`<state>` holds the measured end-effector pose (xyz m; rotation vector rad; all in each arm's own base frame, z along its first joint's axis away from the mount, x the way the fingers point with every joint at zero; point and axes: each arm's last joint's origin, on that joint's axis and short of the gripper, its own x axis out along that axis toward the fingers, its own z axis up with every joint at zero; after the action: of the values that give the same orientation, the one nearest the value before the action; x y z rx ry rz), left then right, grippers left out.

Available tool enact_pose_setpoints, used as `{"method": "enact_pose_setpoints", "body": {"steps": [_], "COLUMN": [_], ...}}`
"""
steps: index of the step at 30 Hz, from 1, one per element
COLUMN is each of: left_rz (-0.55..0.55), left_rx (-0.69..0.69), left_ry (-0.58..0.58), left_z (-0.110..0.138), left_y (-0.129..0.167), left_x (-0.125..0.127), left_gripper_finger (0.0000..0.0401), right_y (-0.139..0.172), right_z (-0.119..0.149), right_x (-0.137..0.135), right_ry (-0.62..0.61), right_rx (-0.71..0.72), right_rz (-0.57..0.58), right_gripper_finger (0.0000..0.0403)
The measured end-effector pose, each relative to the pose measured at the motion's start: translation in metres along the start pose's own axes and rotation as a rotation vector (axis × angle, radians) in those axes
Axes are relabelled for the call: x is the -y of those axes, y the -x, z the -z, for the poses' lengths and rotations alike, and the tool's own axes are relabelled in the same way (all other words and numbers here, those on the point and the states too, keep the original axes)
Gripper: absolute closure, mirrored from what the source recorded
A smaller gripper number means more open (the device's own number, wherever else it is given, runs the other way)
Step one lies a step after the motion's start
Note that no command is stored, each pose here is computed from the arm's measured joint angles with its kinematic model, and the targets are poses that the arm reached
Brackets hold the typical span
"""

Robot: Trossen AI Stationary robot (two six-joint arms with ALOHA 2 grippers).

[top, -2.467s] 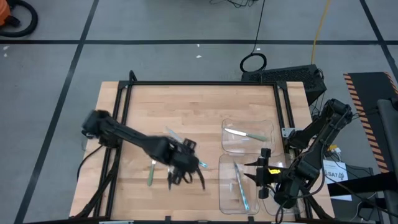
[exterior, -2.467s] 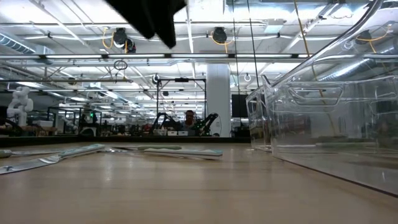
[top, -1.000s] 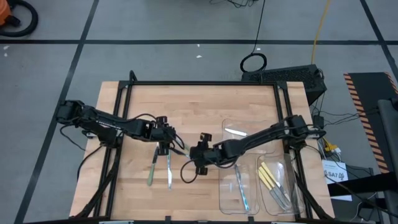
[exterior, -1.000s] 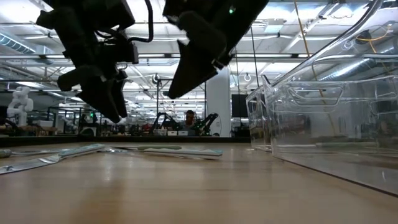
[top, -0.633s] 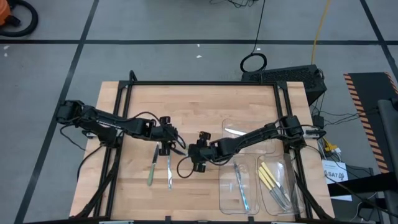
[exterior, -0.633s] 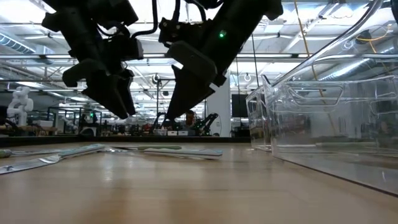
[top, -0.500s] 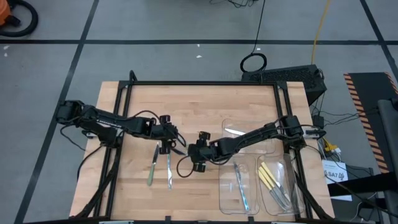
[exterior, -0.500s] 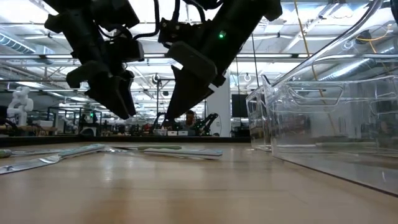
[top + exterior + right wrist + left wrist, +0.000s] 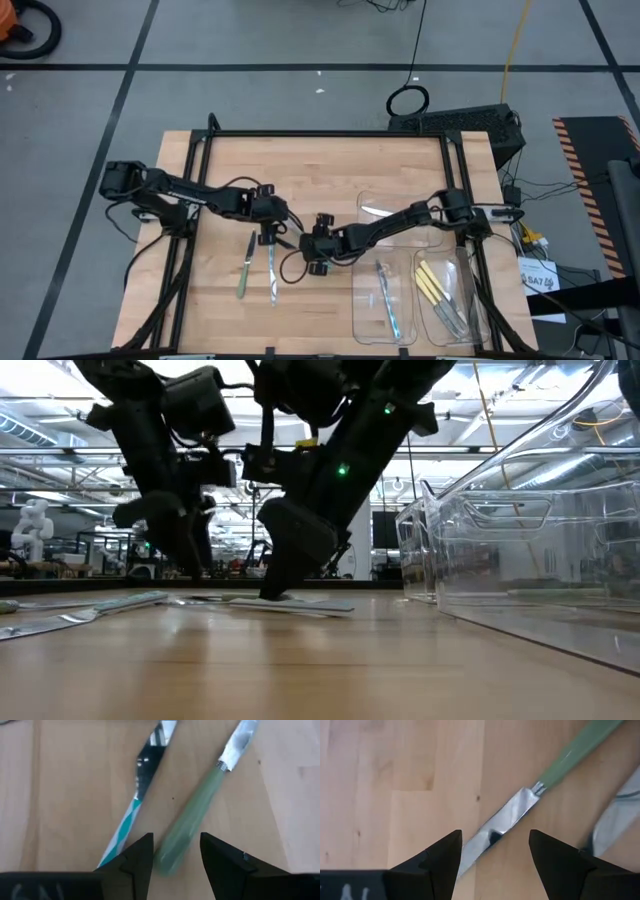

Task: Sort silverware by color (type)
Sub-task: Put the green knife into the top transparent bin

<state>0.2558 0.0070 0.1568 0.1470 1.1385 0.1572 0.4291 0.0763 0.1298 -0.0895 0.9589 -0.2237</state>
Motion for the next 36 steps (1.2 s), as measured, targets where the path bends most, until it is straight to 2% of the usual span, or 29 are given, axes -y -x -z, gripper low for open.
{"method": "enact_pose_setpoints", "body": {"steps": [8, 15, 19, 28, 36], "left_rz": [0.015, 0.053, 0.077, 0.107, 0.120], "left_rx": [-0.075, -0.059, -0.057, -0.058, -0.037], "left_ry": [0.023, 0.040, 0.045, 0.025, -0.006], "left_z": [0.005, 0.003, 0.003, 0.003, -0.008], "left_y": [-0.020, -0.024, -0.024, -0.022, -0.015], "left_x": [-0.007, -0.009, -0.007, 0.000, 0.007], "left_gripper_finger": [0.0162, 0.0162, 0.0162, 0.0162, 0.0162], "right_y": [-0.002, -0.002, -0.002, -0.002, -0.002], "right_z": [0.003, 0.007, 0.007, 0.009, 0.010], "right_x": [0.006, 0.010, 0.010, 0.015, 0.016], "right_ry": [-0.009, -0.014, -0.011, 0.010, 0.021], "right_rx": [-0.042, -0.086, -0.088, -0.114, -0.129], "right_rz": [0.013, 0.030, 0.048, 0.076, 0.072], "right_gripper_finger": [0.0247, 0.0250, 0.0278, 0.0382, 0.0381]}}
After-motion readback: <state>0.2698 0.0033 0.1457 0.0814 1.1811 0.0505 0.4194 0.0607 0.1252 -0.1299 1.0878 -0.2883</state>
